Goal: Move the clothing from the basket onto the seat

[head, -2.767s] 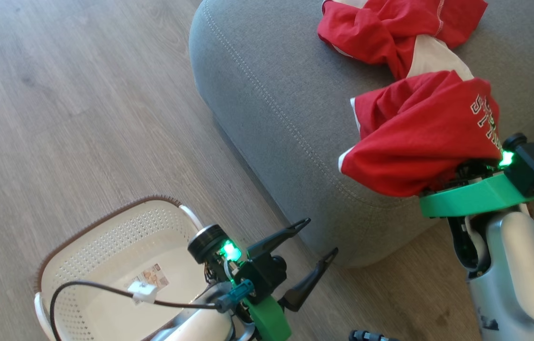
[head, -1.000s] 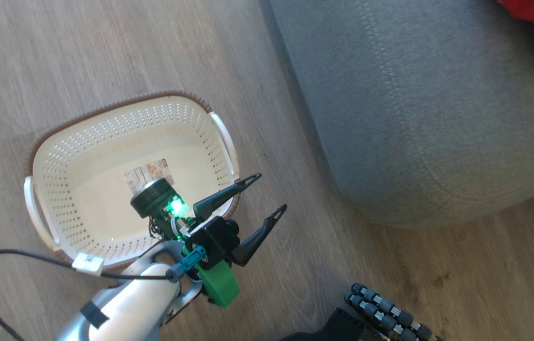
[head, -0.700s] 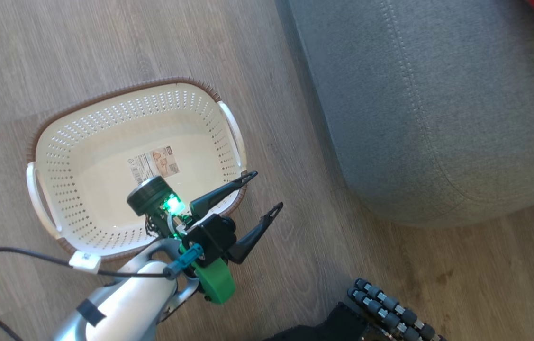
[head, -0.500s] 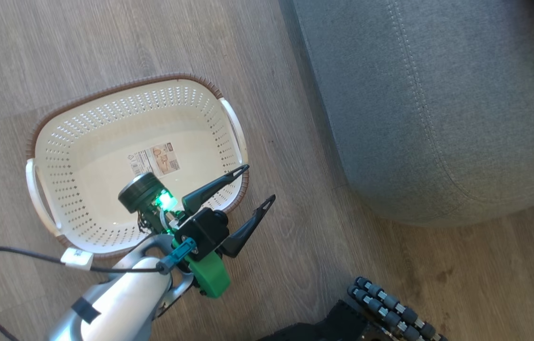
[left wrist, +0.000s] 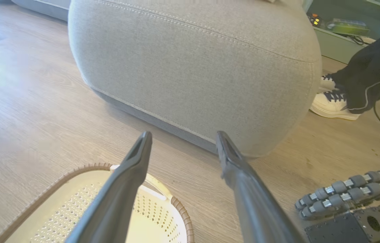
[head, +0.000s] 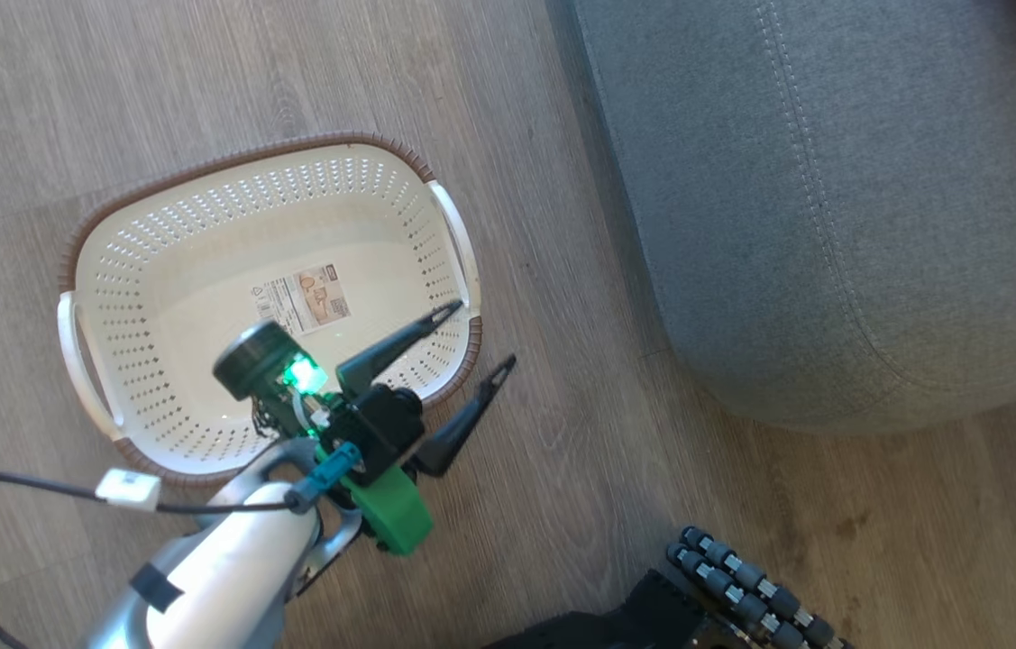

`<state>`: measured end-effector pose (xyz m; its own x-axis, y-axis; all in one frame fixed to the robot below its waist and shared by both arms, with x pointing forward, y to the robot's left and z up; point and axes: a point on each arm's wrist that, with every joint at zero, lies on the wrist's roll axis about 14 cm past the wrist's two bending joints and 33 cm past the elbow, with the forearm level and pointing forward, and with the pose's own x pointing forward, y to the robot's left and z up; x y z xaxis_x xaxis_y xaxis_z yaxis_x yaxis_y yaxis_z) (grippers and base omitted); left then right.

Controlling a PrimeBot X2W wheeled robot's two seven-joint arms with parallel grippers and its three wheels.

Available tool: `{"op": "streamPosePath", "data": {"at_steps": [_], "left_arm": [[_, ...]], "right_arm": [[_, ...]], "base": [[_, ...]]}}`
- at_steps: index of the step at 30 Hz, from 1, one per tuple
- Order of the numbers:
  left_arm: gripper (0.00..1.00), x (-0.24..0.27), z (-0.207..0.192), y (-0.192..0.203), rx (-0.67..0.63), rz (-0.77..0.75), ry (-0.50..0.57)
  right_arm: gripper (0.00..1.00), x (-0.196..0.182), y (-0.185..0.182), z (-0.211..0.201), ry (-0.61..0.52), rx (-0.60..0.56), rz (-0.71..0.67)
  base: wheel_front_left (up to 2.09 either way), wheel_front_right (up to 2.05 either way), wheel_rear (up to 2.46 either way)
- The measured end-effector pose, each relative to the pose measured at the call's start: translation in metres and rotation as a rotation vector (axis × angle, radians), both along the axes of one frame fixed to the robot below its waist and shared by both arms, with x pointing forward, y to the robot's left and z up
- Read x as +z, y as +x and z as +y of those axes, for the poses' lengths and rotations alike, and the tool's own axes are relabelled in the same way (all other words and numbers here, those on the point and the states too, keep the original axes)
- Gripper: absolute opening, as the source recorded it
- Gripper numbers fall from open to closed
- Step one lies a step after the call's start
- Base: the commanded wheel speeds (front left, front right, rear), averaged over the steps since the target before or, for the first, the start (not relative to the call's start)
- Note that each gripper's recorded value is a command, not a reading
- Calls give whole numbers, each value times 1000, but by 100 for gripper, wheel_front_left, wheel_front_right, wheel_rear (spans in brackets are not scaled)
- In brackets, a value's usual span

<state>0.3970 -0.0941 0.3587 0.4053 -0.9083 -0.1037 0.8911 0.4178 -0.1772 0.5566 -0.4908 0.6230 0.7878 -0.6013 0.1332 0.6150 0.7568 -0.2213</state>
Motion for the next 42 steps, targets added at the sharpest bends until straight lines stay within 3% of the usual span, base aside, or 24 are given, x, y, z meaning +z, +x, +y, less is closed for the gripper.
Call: {"op": "streamPosePath", "data": {"at_steps": [3, 13, 18, 19, 20, 21, 25, 33, 42], "left_arm": [[100, 1, 2, 6, 22, -1, -5], [100, 2, 5, 8, 25, -15, -3], [100, 3, 3, 7, 21, -17, -6], [100, 3, 2, 7, 20, -15, -6], [100, 3, 2, 6, 18, -12, -6], [100, 2, 2, 3, 14, -7, -6], [100, 4, -1, -1, 4, -8, -6], [100, 23, -7, -8, -1, -32, -20], [100, 69, -27, -23, -9, -56, -111]], "right_arm": [[0, 15, 5, 4, -58, 6, -19], [0, -134, -26, 15, 281, -63, 427], [0, -165, -46, 18, 342, -83, 578], [13, -168, -49, 20, 357, -84, 597], [38, -172, -51, 21, 372, -86, 616], [100, -174, -53, 22, 375, -84, 634], [100, -168, -56, 21, 395, -93, 630], [100, -172, -81, 33, 477, -105, 809], [100, -130, -102, 25, 527, -143, 851]], "base": [[0, 0, 0], [0, 0, 0], [0, 0, 0], [0, 0, 0], [0, 0, 0], [0, 0, 0], [0, 0, 0], [0, 0, 0], [0, 0, 0]]}}
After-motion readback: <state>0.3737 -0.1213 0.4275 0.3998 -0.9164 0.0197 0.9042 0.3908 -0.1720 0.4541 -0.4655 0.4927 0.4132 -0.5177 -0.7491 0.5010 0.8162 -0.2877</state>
